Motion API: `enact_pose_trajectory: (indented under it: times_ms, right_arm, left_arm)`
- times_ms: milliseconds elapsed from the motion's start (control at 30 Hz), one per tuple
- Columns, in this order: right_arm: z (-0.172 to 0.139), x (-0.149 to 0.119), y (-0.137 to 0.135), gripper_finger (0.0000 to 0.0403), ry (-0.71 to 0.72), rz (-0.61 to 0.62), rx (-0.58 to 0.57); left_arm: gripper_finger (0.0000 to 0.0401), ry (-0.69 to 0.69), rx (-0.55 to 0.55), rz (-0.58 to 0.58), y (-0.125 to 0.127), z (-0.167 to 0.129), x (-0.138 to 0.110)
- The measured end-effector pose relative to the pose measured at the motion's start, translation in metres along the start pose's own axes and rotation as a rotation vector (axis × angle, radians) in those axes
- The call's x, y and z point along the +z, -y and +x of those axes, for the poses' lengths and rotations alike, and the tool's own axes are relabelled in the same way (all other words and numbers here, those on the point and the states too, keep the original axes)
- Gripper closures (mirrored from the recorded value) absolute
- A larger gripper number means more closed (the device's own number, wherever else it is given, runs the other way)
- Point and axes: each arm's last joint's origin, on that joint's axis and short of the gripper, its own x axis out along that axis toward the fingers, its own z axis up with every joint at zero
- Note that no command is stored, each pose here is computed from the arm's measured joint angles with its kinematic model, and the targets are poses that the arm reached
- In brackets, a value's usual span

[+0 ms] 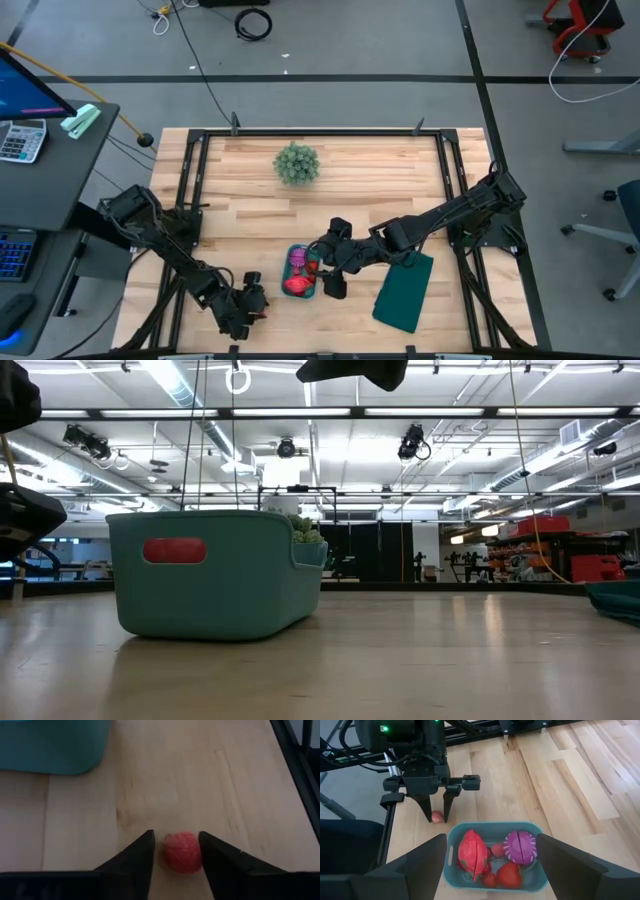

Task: Pick and placing Produce into tupperware
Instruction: Put the pink peach into the green bin

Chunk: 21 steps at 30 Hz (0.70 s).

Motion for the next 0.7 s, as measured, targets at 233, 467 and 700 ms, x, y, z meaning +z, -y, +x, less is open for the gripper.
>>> enact_pose_trajectory:
  times_ms: [233,467,700]
  right_arm:
    - [0.000,0.000,0.000,0.0086,0.000,-0.001,0.000]
    - [0.000,0.000,0.000,0.0086,0.000,-0.002,0.000]
    - [0.000,0.000,0.000,0.0086,0.000,-0.002,0.000]
  left_arm:
    - [0.0306,0.002,-0.005,-0.011,-0.002,-0.002,0.003]
    - [0.0325,0.090,-0.076,-0.004,-0.003,-0.032,0.025]
    - [0.0309,0.348,0.065,0.165,-0.013,-0.074,0.055]
